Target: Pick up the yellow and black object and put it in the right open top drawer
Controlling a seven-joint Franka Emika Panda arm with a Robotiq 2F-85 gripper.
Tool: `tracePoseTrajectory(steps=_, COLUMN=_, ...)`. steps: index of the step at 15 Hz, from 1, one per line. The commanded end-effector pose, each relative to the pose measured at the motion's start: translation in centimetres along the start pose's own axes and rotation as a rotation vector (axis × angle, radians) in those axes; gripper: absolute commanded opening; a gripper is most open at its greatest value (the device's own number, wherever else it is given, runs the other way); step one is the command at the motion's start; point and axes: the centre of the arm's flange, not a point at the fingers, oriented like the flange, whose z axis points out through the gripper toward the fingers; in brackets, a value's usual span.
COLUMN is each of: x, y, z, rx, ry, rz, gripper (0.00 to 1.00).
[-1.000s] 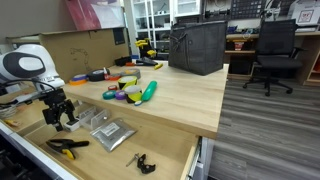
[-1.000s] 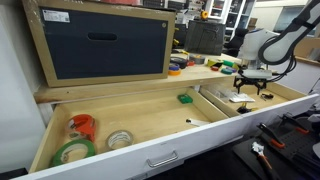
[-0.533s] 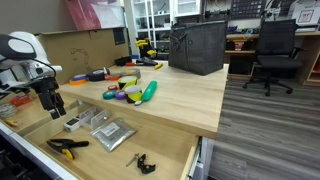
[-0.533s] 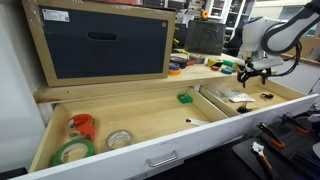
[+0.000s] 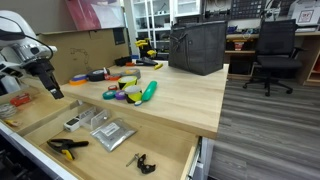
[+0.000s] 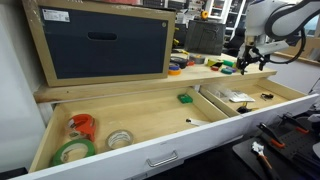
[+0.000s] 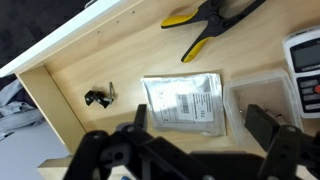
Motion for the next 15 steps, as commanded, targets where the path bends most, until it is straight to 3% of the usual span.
tracePoseTrajectory(steps=1, x=2.1, y=1.8, z=-3.0, rx=0.081, ry=-0.032, rz=0.053, gripper=1.0)
tracePoseTrajectory(steps=7, x=6.1, y=4.6, z=-4.8, rx=0.245, ry=-0.131, rz=0.21, gripper=1.0)
tracePoseTrajectory(steps=15, x=8.7, y=7.1, z=-4.6, rx=0.328, ry=-0.208, rz=0.384, gripper=1.0)
